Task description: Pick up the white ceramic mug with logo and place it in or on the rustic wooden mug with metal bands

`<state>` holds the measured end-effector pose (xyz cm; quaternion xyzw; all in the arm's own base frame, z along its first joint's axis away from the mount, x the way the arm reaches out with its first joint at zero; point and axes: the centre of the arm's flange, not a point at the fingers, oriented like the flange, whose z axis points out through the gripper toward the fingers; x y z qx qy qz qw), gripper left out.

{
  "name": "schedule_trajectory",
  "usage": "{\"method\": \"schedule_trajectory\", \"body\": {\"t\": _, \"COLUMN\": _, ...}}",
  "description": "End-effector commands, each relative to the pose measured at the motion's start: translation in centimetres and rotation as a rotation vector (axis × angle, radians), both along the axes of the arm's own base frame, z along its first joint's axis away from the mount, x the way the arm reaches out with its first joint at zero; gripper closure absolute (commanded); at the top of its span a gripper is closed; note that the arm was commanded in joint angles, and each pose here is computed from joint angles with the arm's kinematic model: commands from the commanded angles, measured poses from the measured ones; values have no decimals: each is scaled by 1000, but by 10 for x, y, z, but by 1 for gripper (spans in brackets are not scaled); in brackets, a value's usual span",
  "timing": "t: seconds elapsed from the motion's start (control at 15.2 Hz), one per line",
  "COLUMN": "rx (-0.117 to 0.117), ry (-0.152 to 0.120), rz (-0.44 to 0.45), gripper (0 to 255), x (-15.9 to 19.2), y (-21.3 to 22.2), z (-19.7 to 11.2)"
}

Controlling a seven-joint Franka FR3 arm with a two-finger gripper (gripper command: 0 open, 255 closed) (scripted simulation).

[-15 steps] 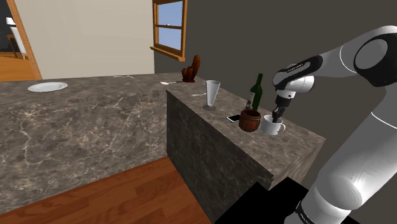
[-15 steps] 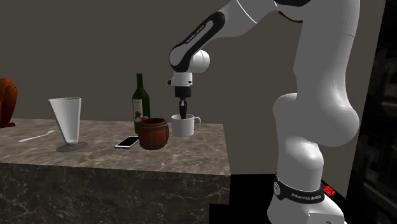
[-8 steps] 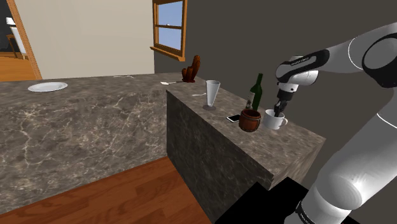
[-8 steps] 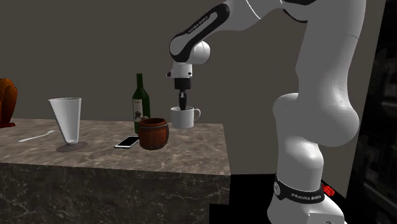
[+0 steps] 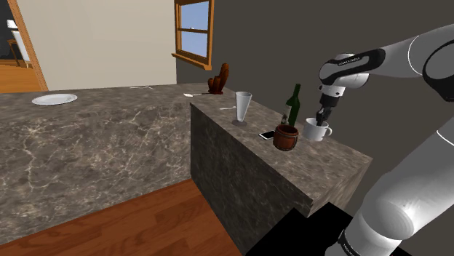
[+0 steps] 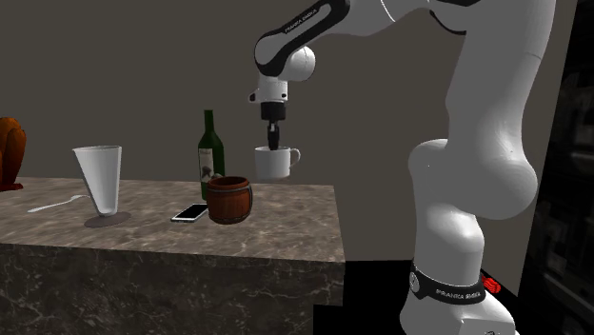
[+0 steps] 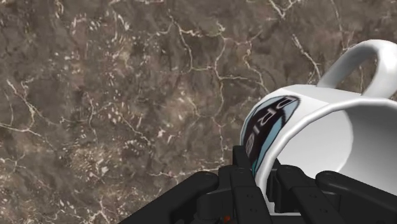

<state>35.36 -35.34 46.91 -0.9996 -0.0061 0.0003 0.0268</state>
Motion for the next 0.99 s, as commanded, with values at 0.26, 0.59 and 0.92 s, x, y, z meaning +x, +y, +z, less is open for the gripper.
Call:
{"method": "schedule_trajectory", "body": {"t": 0.26, "rx": 0, "ry": 0, "rz": 0, "gripper": 255, "x": 0, "y": -1, "z": 33}}
{"method": "schedule_trajectory", "body": {"t": 0.59, "rx": 0, "ry": 0, "rz": 0, "gripper": 255, "x": 0, "y": -1, "z": 59}}
{"method": "schedule_trajectory", "body": {"t": 0.92, "rx": 0, "ry": 0, "rz": 0, "gripper": 255, "x": 52, "y": -7, "z": 65}}
